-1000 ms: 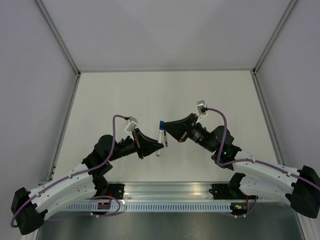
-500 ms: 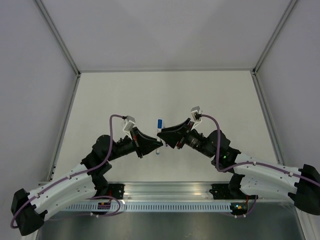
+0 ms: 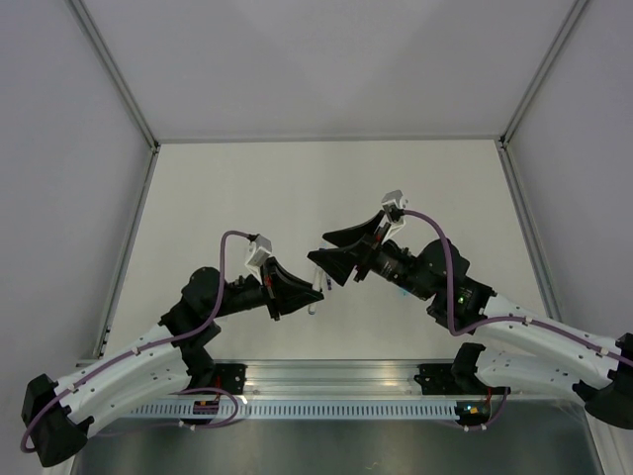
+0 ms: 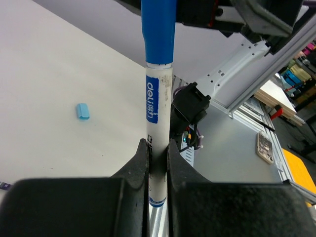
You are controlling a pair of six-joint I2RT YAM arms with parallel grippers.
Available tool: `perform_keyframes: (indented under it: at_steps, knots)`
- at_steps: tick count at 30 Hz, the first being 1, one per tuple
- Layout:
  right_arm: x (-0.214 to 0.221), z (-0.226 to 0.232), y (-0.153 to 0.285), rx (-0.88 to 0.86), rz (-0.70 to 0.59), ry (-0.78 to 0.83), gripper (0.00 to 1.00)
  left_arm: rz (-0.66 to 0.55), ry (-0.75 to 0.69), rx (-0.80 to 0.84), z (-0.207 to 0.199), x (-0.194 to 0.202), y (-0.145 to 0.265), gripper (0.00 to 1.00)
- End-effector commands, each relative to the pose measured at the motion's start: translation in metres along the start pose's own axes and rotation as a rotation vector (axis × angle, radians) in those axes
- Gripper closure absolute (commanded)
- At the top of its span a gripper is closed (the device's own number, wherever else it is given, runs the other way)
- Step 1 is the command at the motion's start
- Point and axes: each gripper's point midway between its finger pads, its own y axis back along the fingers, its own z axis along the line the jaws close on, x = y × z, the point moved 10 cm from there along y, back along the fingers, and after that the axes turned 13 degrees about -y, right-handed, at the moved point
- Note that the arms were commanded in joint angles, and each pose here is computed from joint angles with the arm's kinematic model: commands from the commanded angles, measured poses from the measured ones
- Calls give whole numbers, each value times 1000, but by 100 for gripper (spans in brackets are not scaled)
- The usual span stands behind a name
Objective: Insert the pens into the pen caps
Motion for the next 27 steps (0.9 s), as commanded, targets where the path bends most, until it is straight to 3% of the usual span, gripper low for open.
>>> perform_keyframes:
  at_steps: [1, 12, 27]
  knots:
    - [-14, 11, -5, 3, 3, 39, 26, -37, -82, 108, -8, -6, 3, 98]
    - [-17, 21, -24, -49, 77, 52, 28, -33, -86, 163, -10, -3, 4, 98]
    - [-1, 17, -29, -109, 123, -2, 42, -33, -84, 146, -9, -1, 5, 98]
